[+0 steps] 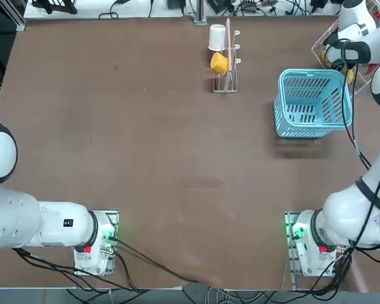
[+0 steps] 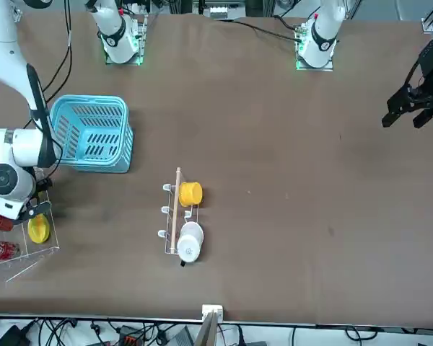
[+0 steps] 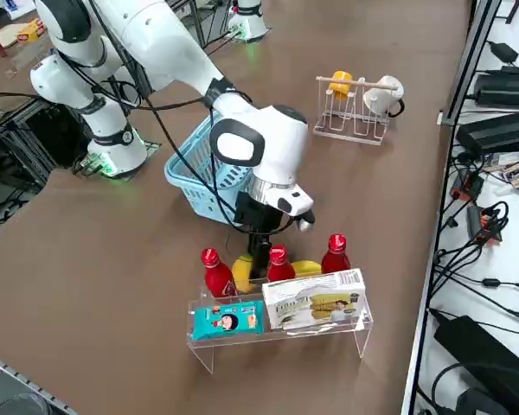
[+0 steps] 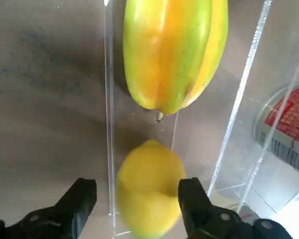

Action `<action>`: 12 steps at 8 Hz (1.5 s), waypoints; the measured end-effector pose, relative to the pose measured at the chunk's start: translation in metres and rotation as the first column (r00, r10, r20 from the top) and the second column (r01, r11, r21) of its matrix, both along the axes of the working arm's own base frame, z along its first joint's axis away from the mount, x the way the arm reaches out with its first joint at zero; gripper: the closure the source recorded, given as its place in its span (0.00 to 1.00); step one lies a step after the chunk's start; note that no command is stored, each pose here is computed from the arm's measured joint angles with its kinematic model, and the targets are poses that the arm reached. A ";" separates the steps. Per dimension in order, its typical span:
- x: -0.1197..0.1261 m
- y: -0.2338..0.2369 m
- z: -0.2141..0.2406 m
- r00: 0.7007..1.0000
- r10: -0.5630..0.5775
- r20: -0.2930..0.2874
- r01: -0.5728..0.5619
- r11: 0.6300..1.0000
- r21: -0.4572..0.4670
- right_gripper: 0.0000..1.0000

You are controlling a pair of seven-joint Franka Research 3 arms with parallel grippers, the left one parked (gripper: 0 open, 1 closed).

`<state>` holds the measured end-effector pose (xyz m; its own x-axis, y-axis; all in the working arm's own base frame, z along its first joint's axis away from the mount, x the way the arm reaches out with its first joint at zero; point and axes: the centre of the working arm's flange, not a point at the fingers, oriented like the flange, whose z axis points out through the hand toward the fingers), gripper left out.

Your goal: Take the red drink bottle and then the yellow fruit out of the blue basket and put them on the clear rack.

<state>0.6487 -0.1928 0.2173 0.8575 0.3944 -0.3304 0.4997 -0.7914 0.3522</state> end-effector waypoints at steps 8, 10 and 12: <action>0.032 0.053 0.115 0.993 -0.118 0.021 0.117 0.991 0.060 0.00; 0.031 0.065 0.172 0.980 -0.186 0.073 0.172 0.972 0.161 0.00; 0.017 0.066 0.223 0.952 -0.289 0.101 0.254 0.929 0.268 0.00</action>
